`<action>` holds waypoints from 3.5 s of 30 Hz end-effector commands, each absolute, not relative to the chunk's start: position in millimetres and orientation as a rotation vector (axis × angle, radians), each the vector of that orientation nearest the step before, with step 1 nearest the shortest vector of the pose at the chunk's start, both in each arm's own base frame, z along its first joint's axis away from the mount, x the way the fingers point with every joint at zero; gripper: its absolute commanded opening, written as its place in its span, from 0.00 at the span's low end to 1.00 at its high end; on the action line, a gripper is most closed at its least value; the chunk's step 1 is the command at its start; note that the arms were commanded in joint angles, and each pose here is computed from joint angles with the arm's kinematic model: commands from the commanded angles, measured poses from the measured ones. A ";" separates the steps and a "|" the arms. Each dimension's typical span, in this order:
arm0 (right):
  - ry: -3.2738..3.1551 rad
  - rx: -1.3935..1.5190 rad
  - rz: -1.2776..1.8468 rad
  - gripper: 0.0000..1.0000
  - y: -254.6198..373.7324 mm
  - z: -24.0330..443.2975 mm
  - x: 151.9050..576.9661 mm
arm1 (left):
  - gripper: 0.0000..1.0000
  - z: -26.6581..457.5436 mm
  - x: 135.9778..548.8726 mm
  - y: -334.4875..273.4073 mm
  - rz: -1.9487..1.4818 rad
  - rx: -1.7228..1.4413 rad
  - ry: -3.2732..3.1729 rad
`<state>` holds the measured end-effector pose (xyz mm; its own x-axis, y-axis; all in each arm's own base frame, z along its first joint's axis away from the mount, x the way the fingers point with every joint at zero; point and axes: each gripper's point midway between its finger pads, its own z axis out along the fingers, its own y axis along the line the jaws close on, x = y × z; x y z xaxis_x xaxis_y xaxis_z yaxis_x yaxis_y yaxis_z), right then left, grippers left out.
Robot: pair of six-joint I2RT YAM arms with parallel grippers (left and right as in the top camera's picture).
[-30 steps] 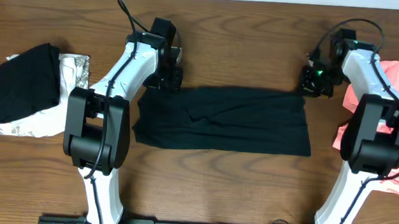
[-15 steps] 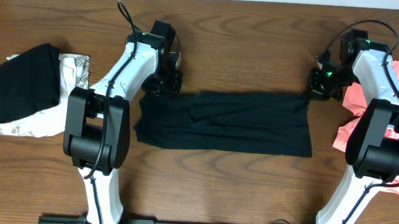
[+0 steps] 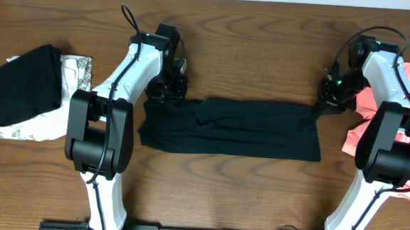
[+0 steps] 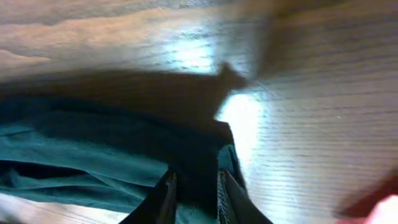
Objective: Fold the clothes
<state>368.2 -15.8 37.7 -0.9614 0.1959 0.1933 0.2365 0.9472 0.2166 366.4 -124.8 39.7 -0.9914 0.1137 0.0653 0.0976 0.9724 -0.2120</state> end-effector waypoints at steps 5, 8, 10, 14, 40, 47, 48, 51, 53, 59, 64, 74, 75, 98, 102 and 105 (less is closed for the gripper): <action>-2.945 -0.319 -0.250 0.26 -30.7 46.0 362.8 | 0.06 43.8 363.1 -124.1 0.325 -0.151 -3.036; -2.944 -0.306 -0.248 0.28 -31.0 46.1 362.0 | 0.06 43.7 363.0 -123.5 0.320 -0.151 -3.037; -2.941 -0.296 -0.245 0.28 -31.2 46.2 360.8 | 0.06 43.7 363.0 -123.5 0.320 -0.151 -3.037; -2.954 -0.248 -0.273 0.23 -28.8 46.4 362.8 | 0.06 43.0 363.9 -120.3 0.291 -0.152 -3.044; -3.007 -0.003 -0.496 0.40 5.6 71.1 370.6 | 0.06 40.7 367.2 -106.2 0.163 -0.156 -3.068; -2.963 -0.089 -0.315 0.42 -18.7 67.3 355.8 | 0.06 40.7 367.2 -106.3 0.164 -0.156 -3.068; -2.965 -0.145 -0.313 0.42 -20.5 67.0 357.5 | 0.06 40.7 367.1 -106.2 0.163 -0.156 -3.068; -2.952 -0.358 -0.400 0.44 -19.5 68.6 363.9 | 0.06 40.7 367.2 -106.2 0.163 -0.156 -3.068; -2.923 -0.441 -0.690 0.45 -0.8 79.3 375.2 | 0.06 40.7 367.2 -106.2 0.163 -0.156 -3.068; -2.753 -0.625 -1.262 0.47 12.5 117.7 392.5 | 0.06 40.7 367.1 -106.2 0.163 -0.156 -3.068; -2.718 -0.761 -1.206 0.48 -19.8 113.0 380.0 | 0.06 40.7 367.1 -106.2 0.163 -0.157 -3.068; -2.502 -0.841 -1.523 0.55 -12.2 98.2 357.0 | 0.06 40.7 366.9 -106.1 0.163 -0.157 -3.067; -2.492 -0.846 -1.532 0.55 -10.2 92.4 354.6 | 0.06 40.7 367.0 -106.1 0.163 -0.157 -3.068; -2.632 -0.923 -1.488 0.56 -31.7 49.7 365.4 | 0.06 40.7 367.0 -106.2 0.164 -0.157 -3.067; -2.899 -0.612 -1.274 0.50 -40.7 27.4 358.9 | 0.06 40.7 367.7 -106.3 0.164 -0.157 -3.071; -3.008 -0.281 -1.223 0.40 -36.1 23.1 350.6 | 0.06 40.5 367.9 -106.4 0.164 -0.157 -3.071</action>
